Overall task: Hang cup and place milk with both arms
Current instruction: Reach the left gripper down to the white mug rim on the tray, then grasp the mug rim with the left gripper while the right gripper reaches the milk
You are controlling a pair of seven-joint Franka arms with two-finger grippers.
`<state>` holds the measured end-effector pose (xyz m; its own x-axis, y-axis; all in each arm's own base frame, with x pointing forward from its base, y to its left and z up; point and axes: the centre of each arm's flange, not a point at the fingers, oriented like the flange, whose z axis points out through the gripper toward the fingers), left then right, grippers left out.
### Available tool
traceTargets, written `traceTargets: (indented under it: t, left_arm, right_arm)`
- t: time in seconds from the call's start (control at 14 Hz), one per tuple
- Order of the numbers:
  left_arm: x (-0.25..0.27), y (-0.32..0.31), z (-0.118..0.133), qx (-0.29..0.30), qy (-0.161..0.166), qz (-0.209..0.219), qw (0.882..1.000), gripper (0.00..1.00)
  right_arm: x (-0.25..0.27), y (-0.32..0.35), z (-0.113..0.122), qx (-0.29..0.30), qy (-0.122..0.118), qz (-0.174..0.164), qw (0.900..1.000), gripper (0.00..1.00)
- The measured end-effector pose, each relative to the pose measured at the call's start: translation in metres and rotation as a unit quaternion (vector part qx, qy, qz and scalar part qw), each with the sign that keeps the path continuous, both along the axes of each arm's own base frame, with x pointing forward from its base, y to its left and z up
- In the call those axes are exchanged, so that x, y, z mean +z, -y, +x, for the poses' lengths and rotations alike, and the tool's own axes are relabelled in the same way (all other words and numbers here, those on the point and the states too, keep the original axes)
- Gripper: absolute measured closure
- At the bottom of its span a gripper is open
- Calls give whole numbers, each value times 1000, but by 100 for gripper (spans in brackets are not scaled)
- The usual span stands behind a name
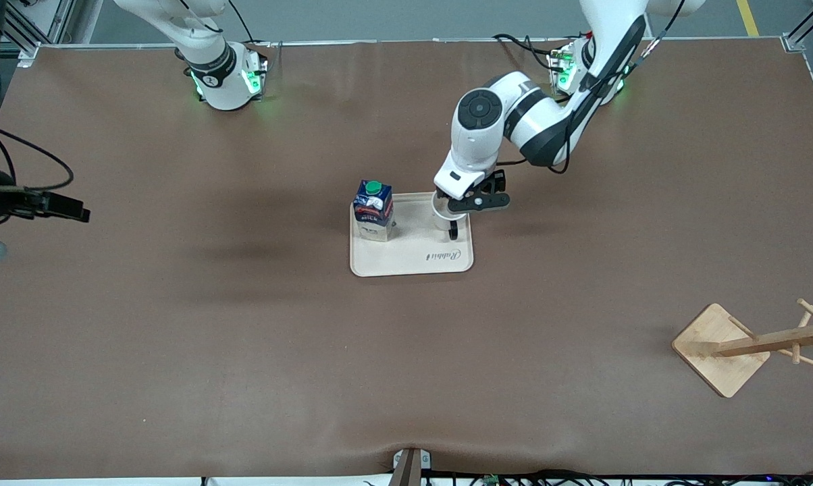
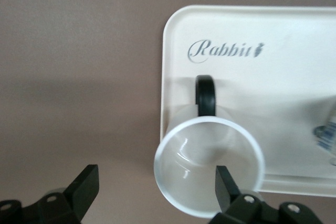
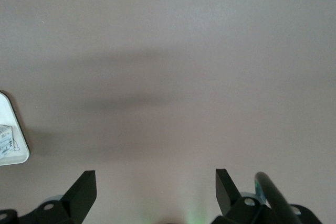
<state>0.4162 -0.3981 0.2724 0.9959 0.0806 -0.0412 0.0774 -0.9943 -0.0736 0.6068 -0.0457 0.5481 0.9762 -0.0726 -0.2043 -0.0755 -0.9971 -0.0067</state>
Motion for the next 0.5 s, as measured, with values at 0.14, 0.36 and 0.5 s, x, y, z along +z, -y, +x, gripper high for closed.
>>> traceTargets:
  t: [0.14, 0.36, 0.5]
  left_arm:
    - [-18, -1, -2, -1, -14, 4, 1000, 22]
    - [-40, 0, -4, -1, -29, 3, 1000, 42]
    - [-49, 1, -4, -1, -34, 1, 999, 59]
  right_arm:
    - [-23, 2, 0, -6, -24, 11, 1000, 0]
    - [-42, 9, -7, -20, -52, 34, 998, 0]
    - [-43, -4, -9, -13, -59, 44, 997, 0]
